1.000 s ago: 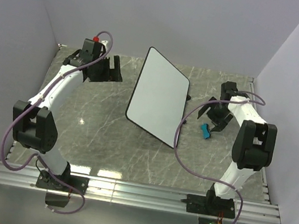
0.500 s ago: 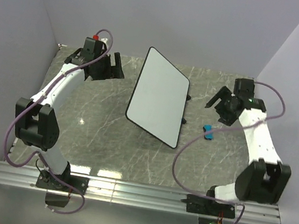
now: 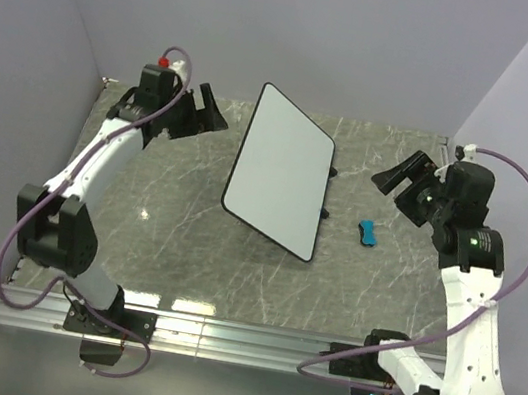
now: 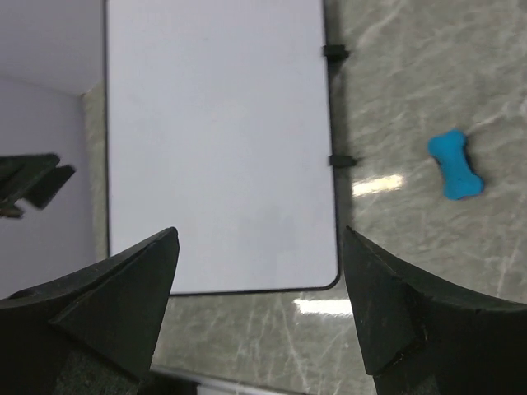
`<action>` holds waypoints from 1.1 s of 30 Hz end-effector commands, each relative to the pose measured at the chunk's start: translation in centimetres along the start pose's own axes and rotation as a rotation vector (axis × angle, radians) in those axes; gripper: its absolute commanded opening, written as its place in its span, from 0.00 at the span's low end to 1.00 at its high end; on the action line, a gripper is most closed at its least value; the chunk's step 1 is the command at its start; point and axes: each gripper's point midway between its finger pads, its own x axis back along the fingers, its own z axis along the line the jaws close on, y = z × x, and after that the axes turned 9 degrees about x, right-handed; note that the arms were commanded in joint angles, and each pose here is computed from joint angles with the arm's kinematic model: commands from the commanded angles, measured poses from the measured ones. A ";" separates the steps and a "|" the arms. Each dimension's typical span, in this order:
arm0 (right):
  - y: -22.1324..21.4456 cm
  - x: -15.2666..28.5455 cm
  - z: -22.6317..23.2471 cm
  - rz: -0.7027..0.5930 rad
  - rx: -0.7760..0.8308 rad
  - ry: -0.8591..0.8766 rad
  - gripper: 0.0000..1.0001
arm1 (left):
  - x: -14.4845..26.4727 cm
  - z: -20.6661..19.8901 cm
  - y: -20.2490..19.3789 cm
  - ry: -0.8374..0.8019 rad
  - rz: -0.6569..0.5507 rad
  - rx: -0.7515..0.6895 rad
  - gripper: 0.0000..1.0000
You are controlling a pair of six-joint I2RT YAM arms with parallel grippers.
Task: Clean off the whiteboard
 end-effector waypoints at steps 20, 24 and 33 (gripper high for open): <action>-5.8 9.1 6.6 -0.076 0.172 0.397 0.95 | 8.9 0.6 1.4 -0.034 -0.309 0.253 0.75; -7.5 9.5 5.5 -0.071 0.227 0.398 0.95 | 11.1 -1.4 -0.1 -0.024 -0.338 0.098 0.80; -8.8 10.4 4.8 -0.054 0.238 0.403 1.00 | 11.7 -2.9 -3.1 -0.020 -0.259 0.030 0.99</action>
